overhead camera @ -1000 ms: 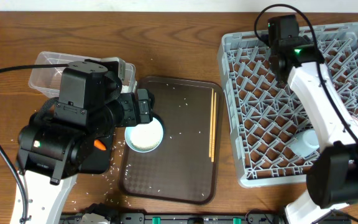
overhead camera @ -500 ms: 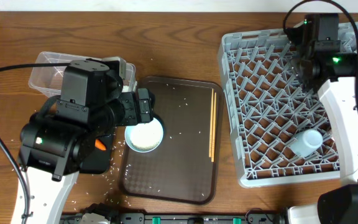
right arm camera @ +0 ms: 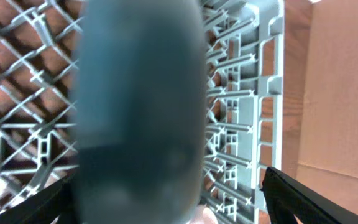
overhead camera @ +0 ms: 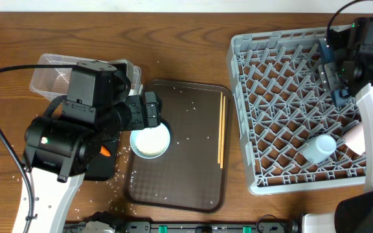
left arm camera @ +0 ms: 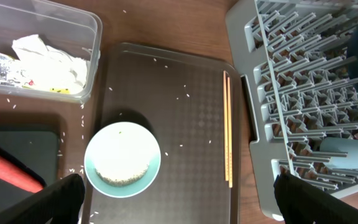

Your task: Sort waste into correct bins and load items into the dishwasher rack

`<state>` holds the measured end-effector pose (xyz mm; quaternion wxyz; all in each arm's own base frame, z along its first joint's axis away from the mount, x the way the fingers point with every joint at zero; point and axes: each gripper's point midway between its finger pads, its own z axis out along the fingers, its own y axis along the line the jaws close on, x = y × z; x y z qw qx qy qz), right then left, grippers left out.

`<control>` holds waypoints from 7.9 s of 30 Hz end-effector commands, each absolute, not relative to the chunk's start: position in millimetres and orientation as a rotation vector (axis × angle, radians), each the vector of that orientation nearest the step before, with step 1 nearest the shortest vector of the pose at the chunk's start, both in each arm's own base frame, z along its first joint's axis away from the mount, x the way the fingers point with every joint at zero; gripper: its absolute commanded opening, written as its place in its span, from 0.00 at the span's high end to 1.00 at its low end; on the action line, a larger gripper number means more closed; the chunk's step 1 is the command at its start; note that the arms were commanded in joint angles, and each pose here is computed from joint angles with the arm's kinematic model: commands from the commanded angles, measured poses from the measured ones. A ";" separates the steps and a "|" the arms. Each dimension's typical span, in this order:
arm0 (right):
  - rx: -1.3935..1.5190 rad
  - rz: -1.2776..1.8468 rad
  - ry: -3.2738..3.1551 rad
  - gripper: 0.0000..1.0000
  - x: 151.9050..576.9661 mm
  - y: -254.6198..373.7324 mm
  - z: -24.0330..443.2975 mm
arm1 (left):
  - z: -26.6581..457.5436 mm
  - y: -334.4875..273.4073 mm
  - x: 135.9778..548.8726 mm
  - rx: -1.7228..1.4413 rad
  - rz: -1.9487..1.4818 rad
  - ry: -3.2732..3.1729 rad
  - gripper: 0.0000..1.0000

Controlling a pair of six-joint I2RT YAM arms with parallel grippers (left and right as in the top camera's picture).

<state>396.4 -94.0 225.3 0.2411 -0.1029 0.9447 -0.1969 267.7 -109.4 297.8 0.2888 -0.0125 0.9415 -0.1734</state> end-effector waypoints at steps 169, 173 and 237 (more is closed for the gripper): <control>-0.073 0.520 2.263 0.01 329.6 79.6 344.3 | 21.2 -101.1 280.9 0.193 -0.181 3.020 0.81; -0.071 0.520 2.270 0.01 328.6 79.5 343.1 | 19.3 -100.4 279.2 0.310 -0.173 3.010 0.80; -0.065 0.498 2.252 0.01 332.8 76.6 345.7 | 82.2 -103.0 257.7 0.183 -0.167 2.958 0.94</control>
